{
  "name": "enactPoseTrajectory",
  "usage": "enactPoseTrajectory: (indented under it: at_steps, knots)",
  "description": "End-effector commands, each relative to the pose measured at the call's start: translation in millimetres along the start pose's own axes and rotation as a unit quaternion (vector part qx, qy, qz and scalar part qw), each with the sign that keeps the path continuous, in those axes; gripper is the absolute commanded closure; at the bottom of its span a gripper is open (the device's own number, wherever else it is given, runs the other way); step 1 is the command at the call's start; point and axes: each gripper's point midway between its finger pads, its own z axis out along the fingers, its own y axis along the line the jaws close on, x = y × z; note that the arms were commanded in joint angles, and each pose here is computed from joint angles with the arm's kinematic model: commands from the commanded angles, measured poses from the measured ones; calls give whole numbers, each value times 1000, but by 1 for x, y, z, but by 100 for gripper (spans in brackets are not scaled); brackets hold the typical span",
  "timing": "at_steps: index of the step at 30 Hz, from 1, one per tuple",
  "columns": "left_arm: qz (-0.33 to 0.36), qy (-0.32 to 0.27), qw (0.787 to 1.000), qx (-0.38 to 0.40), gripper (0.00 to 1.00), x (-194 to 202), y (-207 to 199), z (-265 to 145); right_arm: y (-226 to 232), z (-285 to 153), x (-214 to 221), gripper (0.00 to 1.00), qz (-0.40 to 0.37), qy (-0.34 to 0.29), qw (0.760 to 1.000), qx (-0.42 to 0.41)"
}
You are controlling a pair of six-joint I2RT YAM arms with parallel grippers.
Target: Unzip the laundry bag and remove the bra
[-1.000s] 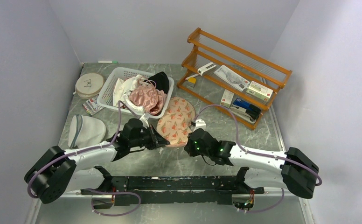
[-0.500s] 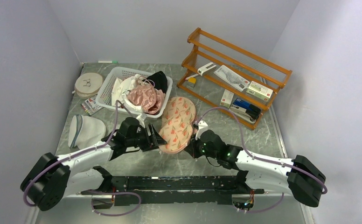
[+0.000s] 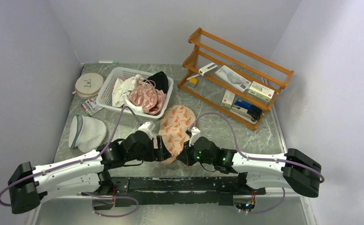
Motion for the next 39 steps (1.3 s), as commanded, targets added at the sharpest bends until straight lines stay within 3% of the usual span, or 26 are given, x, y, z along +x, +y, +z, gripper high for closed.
enactPoseTrajectory:
  at_steps: [1, 5, 9, 13, 16, 20, 25, 30, 36, 39]
  knots:
    - [91, -84, 988, -88, 11, -34, 9, -20, 4, -4, -19, 100, 15, -20, 1000, 10]
    - [149, -61, 981, -109, 14, -36, 2, -12, 0, -9, -22, 100, 3, -2, 1000, 10]
    - [237, -42, 968, -75, 17, -31, -18, 7, 0, -16, -27, 100, -6, 3, 1000, -2]
    - [295, -28, 954, -40, 28, -23, -31, 24, 2, -19, -31, 100, -7, 0, 1000, -14]
    - [305, -19, 952, -3, 32, -16, -43, 32, 4, -20, -29, 100, -8, 5, 1000, -20]
    - [304, 9, 952, 33, 30, -1, -53, 43, 7, -19, -29, 100, -9, 6, 1000, -28]
    - [301, 28, 953, -5, 33, 3, -40, 60, 10, -19, -30, 100, -15, 7, 999, -35]
    - [296, 24, 949, -111, 51, -7, -7, 65, 3, -18, -27, 100, -19, 17, 1000, -16]
    - [281, 12, 946, -163, 86, -10, 18, 51, -29, -21, -29, 100, -8, 20, 998, 58]
    - [274, 15, 945, -176, 93, -7, 29, 45, -50, -23, -37, 100, 12, 17, 996, 87]
